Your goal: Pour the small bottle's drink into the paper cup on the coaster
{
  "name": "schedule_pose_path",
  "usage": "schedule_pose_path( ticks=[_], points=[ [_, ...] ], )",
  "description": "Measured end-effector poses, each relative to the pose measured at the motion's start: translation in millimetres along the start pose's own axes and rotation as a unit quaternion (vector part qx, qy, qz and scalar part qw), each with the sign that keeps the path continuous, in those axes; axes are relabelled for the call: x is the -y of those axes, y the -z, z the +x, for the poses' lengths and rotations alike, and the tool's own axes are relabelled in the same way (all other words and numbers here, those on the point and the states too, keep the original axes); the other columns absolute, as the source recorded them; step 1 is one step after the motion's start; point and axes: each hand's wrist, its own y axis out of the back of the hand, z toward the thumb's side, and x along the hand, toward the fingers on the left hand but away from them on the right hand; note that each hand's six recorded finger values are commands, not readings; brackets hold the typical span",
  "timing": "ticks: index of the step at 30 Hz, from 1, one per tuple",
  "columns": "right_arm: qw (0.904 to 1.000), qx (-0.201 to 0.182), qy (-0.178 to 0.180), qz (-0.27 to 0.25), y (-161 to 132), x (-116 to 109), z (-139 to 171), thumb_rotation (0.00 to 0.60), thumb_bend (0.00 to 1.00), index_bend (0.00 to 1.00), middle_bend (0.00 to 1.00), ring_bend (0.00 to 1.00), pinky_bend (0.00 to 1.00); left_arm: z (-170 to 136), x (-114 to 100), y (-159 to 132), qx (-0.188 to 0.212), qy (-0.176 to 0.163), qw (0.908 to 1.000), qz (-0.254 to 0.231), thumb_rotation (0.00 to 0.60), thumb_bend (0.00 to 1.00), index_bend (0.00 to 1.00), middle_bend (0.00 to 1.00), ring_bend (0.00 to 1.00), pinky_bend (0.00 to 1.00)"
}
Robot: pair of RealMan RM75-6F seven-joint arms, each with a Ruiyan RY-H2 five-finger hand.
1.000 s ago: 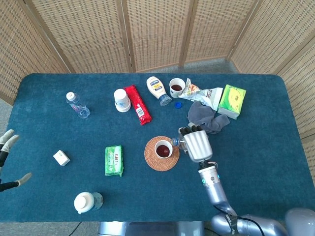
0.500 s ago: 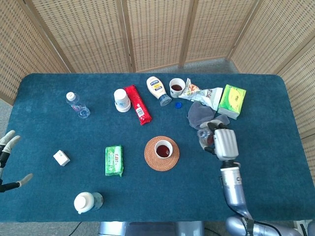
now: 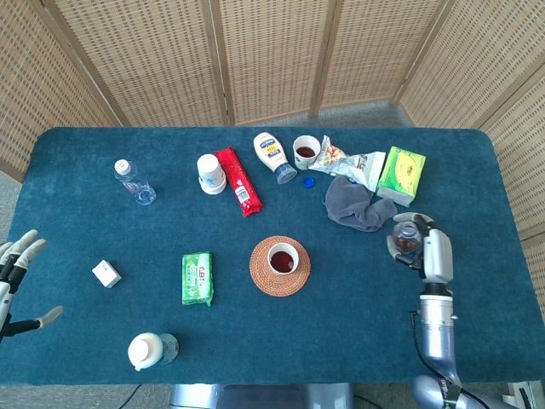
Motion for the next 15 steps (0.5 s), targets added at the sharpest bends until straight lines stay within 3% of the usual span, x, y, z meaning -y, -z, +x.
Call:
schedule_pose_path(
  ticks=[6,15],
  points=[
    [0.9986,0.019,0.025,-0.042,33,-8,5,0.6,0.82,0.42,0.53,0.27,0.73,1,3,-1,0.003,0.007,1.0,0.001,0.6,0.11,0.0,0.0,0.0,0.0],
    [0.995,0.033,0.057,-0.075,66,-3,14,0.6,0.82,0.41,0.53,0.27,0.72,2,6,-2,0.002,0.013,0.9999,0.004,0.6,0.11,0.0,0.0,0.0,0.0]
  ],
)
